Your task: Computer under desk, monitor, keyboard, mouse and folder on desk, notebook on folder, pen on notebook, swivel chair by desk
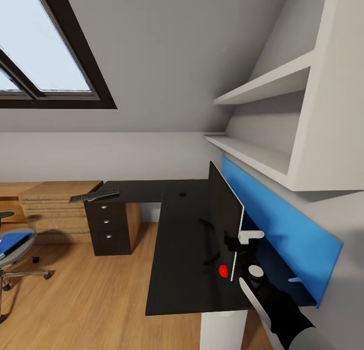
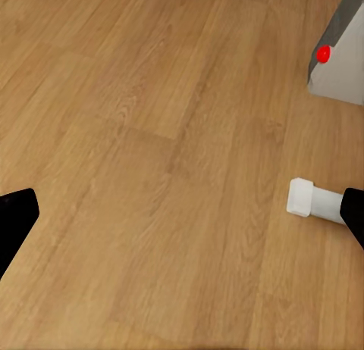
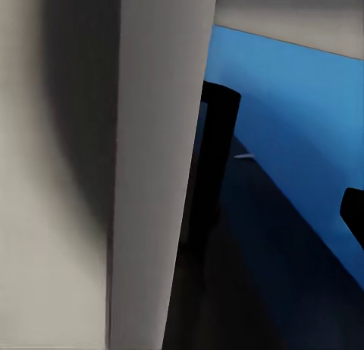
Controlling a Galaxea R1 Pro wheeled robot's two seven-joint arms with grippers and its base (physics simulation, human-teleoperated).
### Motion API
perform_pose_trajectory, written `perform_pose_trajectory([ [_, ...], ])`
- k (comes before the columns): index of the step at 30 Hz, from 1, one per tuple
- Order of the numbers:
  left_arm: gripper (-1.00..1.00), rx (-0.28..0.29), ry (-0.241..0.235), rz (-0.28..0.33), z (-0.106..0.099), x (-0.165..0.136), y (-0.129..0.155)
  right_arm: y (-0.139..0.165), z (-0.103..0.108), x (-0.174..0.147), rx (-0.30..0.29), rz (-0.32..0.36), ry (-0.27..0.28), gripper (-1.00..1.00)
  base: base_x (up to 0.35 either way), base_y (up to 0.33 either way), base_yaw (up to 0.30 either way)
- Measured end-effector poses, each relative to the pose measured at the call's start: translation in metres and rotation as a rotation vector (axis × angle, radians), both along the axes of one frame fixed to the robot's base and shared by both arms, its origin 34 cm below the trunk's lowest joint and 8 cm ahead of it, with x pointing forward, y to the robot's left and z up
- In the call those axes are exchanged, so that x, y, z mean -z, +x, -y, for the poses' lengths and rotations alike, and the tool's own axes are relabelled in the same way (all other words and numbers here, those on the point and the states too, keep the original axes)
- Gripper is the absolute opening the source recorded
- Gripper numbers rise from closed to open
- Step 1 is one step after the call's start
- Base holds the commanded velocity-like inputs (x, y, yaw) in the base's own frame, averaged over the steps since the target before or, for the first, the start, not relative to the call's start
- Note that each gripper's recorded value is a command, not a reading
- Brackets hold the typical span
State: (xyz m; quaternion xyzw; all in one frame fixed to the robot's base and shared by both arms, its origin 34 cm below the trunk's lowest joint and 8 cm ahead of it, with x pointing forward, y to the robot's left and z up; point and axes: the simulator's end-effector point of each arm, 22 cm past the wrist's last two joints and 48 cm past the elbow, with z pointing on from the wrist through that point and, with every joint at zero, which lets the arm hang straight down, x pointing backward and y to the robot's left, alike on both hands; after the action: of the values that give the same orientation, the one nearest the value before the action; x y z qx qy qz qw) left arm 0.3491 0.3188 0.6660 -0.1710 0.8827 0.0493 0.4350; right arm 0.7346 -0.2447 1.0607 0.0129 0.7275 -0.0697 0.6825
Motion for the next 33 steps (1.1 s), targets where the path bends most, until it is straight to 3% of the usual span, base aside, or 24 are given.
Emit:
perform_pose_trajectory([
  [33, 1.0, -0.003, 0.002, 0.001, -0.0007, -0.0002, 0.0, -0.0003, 0.0, 0.0039, 0.0, -0.006, -0.002, 1.0, -0.021, 0.0, 0.0],
])
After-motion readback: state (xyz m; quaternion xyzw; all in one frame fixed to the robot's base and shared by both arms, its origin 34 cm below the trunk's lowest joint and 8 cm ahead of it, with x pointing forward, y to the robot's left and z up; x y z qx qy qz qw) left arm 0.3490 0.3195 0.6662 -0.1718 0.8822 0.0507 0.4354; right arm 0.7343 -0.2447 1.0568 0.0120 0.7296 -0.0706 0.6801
